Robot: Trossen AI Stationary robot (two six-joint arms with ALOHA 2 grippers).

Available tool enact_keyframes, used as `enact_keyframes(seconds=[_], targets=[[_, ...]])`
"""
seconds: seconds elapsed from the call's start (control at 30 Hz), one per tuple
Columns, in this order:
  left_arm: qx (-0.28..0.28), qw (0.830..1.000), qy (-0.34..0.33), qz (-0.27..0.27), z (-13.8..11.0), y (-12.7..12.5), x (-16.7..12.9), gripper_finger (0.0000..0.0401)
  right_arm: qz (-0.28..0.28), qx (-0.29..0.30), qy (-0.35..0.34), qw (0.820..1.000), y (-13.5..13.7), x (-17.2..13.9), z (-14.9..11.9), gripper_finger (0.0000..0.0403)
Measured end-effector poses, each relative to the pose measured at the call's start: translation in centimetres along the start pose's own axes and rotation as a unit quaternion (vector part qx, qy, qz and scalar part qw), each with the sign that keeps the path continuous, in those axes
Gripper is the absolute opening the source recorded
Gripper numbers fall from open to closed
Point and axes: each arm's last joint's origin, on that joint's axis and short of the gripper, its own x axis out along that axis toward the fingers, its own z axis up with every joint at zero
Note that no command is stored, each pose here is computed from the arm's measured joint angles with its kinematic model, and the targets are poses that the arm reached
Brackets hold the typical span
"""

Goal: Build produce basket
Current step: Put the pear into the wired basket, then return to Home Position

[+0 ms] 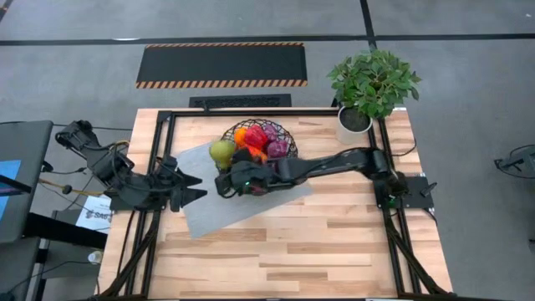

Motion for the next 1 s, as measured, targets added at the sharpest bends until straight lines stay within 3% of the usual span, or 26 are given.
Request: enact_keyframes(seconds=[0.13, 0.23, 0.43, 0.7, 0.87, 1.0], targets=[[0.001, 1.0, 0.008, 0.005, -0.3, 0.1, -0.1, 0.0332, -0.034, 0.044, 0.033, 0.998, -1.4, 2.6, -2.2, 0.0042], [0.004, 1.0, 0.013, 0.004, -0.3, 0.1, -0.2, 0.0332, -0.055, 0.063, 0.039, 0.996, -2.1, 3.1, -2.3, 0.0043], [0.018, 0.999, 0.018, 0.02, -0.5, 0.5, -0.2, 0.0332, -0.067, 0.069, 0.052, 0.994, -3.0, 3.6, -1.7, 0.0125], [0.039, 0.991, -0.044, 0.12, -0.6, 2.6, -0.1, 0.0332, -0.07, 0.093, 0.055, 0.992, -3.5, 3.8, -1.1, 0.0203], [0.038, 0.985, -0.038, 0.162, -1.6, 4.2, 1.0, 0.0332, -0.056, 0.097, 0.074, 0.991, -3.5, 3.8, -0.9, 0.0213], [0.025, 0.985, -0.001, 0.172, -2.8, 5.1, 1.7, 0.0332, -0.019, 0.081, 0.084, 0.993, -2.5, 2.1, 0.3, 0.0211]])
